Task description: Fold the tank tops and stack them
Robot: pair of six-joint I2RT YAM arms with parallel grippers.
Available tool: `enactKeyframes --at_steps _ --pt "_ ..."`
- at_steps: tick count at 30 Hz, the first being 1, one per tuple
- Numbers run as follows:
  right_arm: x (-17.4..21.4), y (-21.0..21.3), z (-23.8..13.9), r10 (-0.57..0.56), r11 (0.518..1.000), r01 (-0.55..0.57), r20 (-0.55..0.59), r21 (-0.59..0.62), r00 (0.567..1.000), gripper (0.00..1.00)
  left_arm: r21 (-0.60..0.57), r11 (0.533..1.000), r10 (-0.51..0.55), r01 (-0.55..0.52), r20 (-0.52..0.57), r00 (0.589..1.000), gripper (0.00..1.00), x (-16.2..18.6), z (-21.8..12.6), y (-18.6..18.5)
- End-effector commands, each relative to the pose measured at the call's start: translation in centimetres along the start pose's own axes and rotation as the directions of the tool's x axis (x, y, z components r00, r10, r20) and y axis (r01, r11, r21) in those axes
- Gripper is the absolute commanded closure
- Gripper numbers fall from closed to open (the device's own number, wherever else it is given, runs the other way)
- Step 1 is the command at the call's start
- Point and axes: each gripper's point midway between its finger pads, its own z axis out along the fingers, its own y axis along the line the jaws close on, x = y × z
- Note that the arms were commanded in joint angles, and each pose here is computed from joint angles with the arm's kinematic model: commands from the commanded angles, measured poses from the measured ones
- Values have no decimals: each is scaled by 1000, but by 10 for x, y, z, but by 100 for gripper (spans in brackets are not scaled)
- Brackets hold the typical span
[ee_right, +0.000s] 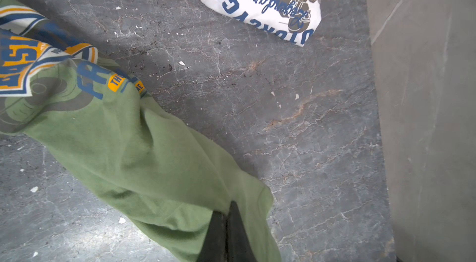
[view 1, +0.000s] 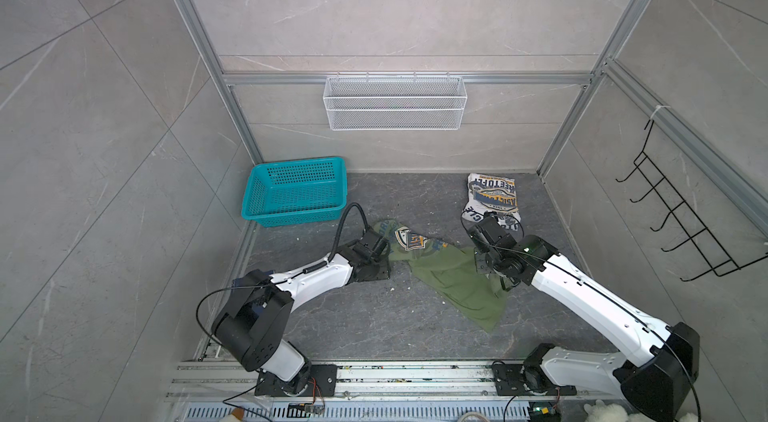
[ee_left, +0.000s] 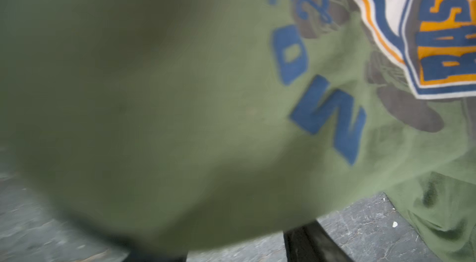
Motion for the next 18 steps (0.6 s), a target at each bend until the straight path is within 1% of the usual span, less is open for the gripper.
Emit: enactKeyframes --at_steps 1,4,6,8,10,14,18 --pt "-6 0 -6 14 999 -12 36 -47 999 100 1 999 -48 48 34 998 42 -15 7 -13" --pt "-11 -5 -11 19 999 -17 49 -46 999 100 -58 996 -60 62 39 997 42 -27 17 -5" --pt "-13 -8 -12 19 999 -17 56 -39 998 100 -76 994 -70 75 63 996 42 -43 20 0" --pt "-14 -13 -12 17 999 -16 59 -30 998 100 -65 994 -85 92 92 992 43 -61 20 3" --pt "-15 -16 -12 22 999 -21 64 -25 998 100 -97 990 -92 103 113 989 43 -77 20 12" --pt "-17 -19 -14 36 999 -33 73 -38 997 100 -197 977 -52 78 133 990 42 -97 18 25" --pt "-18 -17 -12 44 998 -40 72 -53 996 100 -242 968 -38 70 136 990 42 -108 25 33"
